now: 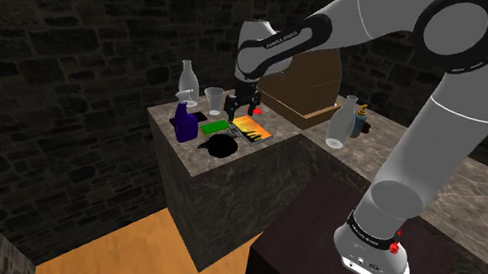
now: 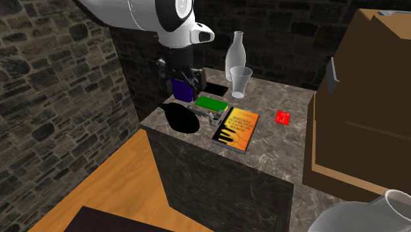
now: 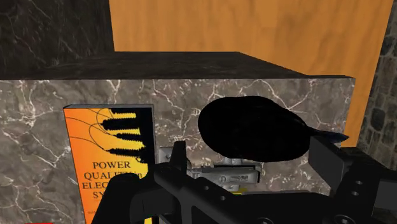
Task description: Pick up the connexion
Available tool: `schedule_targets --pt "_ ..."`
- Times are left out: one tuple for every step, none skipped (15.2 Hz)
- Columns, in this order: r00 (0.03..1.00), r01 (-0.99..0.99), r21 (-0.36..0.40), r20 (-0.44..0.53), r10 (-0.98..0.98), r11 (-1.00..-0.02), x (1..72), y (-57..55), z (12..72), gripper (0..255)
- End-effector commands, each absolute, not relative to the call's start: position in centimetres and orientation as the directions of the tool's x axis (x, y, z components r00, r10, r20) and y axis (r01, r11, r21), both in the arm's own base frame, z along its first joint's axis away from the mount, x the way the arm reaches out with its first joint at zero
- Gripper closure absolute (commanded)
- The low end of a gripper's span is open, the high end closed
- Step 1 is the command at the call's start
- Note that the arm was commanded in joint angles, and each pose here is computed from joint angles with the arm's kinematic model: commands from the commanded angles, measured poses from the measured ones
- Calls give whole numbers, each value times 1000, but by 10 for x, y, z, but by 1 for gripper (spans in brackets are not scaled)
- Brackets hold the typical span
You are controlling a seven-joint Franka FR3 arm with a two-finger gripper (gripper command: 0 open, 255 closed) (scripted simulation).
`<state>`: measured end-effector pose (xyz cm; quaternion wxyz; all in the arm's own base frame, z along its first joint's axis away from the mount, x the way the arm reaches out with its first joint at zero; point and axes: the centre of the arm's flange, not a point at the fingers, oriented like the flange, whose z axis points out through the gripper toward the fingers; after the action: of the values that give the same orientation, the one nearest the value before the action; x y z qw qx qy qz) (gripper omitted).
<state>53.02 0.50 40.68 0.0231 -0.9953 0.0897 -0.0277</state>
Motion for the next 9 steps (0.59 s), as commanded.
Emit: schedule_targets --pt "980 -188 -59 54 -191 -980 549 2 389 0" --pt "979 -193 -64 54 -196 -979 558 1 380 0" --pt "978 -198 -68 55 -201 -978 568 1 372 0" --pt "977 -203 -72 56 -207 -977 578 0 363 0" --pt "976 -207 -76 57 -212 -975 588 -1 355 0" --pt "974 -212 -80 58 -217 -974 598 -2 346 0" --pt "973 -217 -84 59 -223 -972 608 -3 338 0" --pt "972 -222 -89 59 -228 -971 618 -4 329 0" --pt "971 -227 -93 60 -233 -969 627 -4 321 0"
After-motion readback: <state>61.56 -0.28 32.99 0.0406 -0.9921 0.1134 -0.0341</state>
